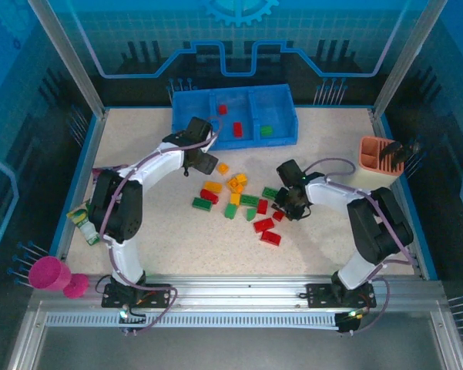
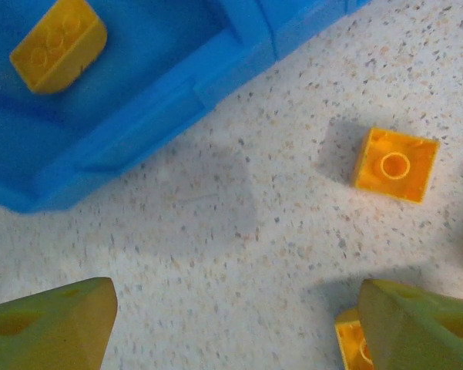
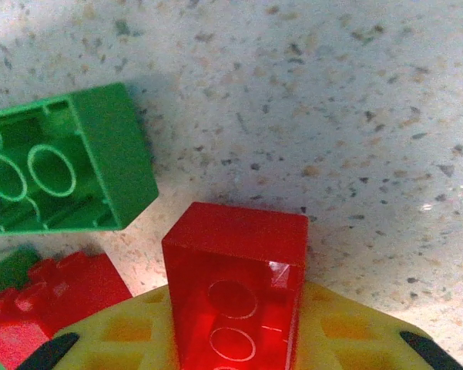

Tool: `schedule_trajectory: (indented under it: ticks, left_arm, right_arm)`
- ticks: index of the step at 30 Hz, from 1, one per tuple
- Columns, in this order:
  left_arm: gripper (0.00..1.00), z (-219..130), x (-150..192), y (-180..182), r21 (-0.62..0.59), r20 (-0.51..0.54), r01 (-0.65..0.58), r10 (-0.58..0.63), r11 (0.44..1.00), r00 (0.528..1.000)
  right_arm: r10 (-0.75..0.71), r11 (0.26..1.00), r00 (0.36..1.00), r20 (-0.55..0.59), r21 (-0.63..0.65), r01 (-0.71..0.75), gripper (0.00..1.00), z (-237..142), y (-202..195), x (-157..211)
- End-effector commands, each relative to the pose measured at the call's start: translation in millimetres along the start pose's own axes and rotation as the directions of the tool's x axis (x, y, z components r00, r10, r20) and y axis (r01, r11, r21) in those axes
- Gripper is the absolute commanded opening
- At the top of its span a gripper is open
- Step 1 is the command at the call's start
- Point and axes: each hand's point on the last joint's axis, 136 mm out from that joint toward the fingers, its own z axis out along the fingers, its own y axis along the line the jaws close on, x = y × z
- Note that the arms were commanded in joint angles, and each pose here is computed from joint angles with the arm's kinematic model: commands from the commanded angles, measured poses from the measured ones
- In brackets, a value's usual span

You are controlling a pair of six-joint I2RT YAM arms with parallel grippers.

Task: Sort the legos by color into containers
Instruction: Pick up the lego from the center of the table, then place the lego in the container.

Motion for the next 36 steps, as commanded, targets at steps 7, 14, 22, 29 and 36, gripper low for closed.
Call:
schedule_trajectory:
  ticks: [7, 14, 22, 29, 36]
  left_arm:
    - [0.81, -0.6, 22.5, -34.1, 0.158, -0.126, 0.391, -0.375, 0.907, 0.919]
    - [0.81, 22.1, -5.8, -53.9, 0.178, -0.06, 0.44, -0.436, 0.88, 0.898]
    - [0.8, 49.8, -13.3, -74.1, 0.158, -0.101, 0.465, -0.454, 0.871, 0.885]
    - [0.81, 57.4, -8.8, -85.0, 0.147, -0.123, 0.481, -0.466, 0.864, 0.876]
    - [0.8, 71.8, -5.9, -89.9, 0.095, -0.137, 0.455, -0.441, 0.885, 0.887]
  right_arm:
    - [-0.546, 0.823, 0.793, 0.268, -0.002, 0.568, 0.16, -72.6, 56.8, -52.4]
    - [-0.649, 0.68, 0.575, 0.498, 0.041, 0.732, 0.17, -152.5, 120.8, -88.5]
    - [-0.627, 0.487, 0.296, 0.721, 0.065, 0.871, 0.19, -204.3, 212.5, -116.2]
    - [-0.606, 0.381, 0.174, 0.777, 0.09, 0.92, 0.21, -176.7, 281.8, -140.7]
    - [-0.634, 0.316, 0.138, 0.761, 0.092, 0.944, 0.23, -119.6, 330.1, -159.6]
